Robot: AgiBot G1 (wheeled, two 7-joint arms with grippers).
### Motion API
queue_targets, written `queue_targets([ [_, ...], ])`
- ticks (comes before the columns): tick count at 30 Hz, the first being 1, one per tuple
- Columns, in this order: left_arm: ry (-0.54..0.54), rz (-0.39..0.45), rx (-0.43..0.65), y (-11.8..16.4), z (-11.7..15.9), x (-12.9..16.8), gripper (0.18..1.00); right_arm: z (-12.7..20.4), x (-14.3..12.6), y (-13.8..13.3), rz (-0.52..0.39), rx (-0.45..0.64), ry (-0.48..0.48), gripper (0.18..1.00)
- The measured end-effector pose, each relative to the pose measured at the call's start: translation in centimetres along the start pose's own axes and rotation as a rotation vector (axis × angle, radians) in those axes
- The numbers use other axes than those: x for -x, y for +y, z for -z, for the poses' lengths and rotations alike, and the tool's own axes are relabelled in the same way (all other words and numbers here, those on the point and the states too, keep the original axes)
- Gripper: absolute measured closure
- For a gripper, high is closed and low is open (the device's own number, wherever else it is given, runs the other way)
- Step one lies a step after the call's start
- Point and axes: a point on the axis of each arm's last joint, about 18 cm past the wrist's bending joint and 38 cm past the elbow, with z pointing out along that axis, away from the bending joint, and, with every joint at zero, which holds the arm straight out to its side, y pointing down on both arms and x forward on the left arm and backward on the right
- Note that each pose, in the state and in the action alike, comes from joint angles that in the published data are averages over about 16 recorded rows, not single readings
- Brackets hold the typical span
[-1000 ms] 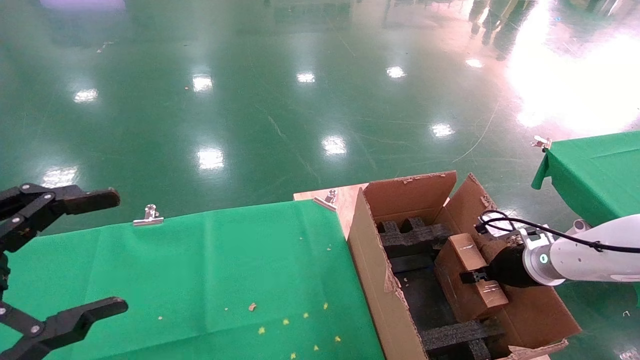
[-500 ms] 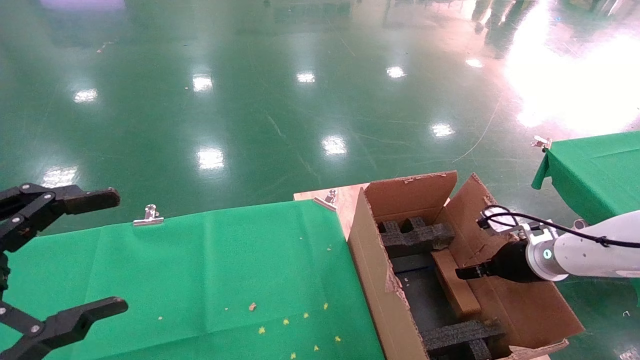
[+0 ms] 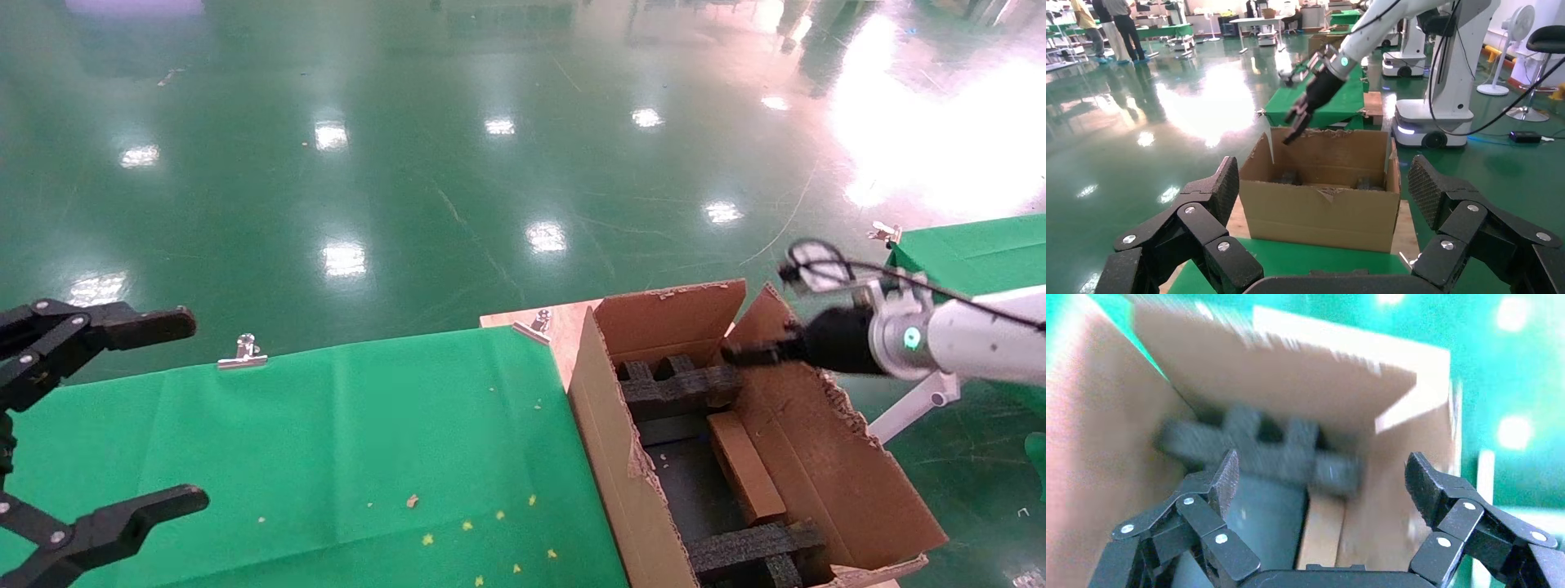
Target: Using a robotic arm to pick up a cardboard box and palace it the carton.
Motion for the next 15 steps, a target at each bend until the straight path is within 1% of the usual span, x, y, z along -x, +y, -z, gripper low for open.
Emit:
queue_targets([
  [4,0.000,0.000,0.000,0.0,0.0,0.0,0.184,1.8,1.7,-2.4,0.046,-0.092,-0.052,0.205],
  [8,0.000,0.000,0.000,0.0,0.0,0.0,0.184,3.6,3.5,-4.2,0.092,-0.167,-0.111,0.190],
  [15,0.000,0.000,0.000,0.0,0.0,0.0,0.184,5.9,6.1,-5.9,0.135,-0.240,-0.207,0.178],
])
